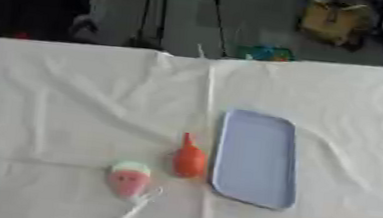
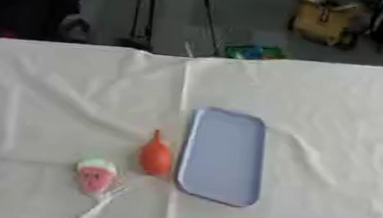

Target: Pick up objects on the table and place them in the box.

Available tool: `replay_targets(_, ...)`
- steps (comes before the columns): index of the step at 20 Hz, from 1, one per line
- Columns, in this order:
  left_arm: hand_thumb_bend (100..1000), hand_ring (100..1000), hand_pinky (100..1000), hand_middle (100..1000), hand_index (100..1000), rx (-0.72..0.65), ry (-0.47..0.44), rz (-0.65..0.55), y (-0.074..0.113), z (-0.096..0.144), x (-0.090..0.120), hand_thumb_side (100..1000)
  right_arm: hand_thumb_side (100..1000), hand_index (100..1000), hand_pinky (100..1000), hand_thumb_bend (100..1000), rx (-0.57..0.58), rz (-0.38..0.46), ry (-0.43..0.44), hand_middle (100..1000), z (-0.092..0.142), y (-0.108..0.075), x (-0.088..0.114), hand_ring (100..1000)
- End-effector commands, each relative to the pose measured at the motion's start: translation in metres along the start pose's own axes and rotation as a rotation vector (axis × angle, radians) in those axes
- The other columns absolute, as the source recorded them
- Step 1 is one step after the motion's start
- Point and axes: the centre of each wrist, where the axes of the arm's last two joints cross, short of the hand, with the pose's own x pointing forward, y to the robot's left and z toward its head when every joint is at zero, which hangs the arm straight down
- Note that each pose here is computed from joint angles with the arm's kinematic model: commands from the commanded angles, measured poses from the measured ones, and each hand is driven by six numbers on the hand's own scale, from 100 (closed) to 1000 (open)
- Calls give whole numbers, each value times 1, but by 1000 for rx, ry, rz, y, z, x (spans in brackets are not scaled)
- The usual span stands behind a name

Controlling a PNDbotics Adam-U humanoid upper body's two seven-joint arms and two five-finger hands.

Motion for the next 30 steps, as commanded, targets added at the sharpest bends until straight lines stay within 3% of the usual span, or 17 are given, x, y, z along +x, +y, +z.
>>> replay_targets(1,112,682,674,623,665,-14,-27,-1,1,-7,3,1000,894,852,783,100,19,-7,-28,756,-8,0,4,823)
replay_targets(9,112,682,674,622,664,-15,-26,-2,1,-7,3,1000,894,852,784,100,19,-8,-27,756,-7,0,4,823)
replay_targets(11,109,696,678,650,692,-34,-32,-7,2,-8,3,1000,895,852,784,100,19,-9,-27,756,-7,0,4,823)
replay_targets(12,100,727,691,721,750,-53,-41,-14,3,-9,4,1000,894,852,784,100,19,-10,-27,756,-8,0,4,823)
replay_targets(15,100,809,714,867,908,-235,-126,-105,14,-20,6,1000,889,852,785,100,22,-12,-23,756,-8,1,4,823)
replay_targets(19,100,903,784,937,1000,-500,-212,-238,23,-35,10,1000,885,853,786,100,28,-14,-11,757,-9,1,4,824)
replay_targets(23,100,973,884,964,1000,-733,-281,-335,21,-49,12,1000,881,853,786,100,32,-19,0,757,-9,2,3,824)
replay_targets(30,100,965,910,917,1000,-968,-409,-415,8,-72,16,975,879,852,787,100,38,-32,14,757,-9,3,3,824)
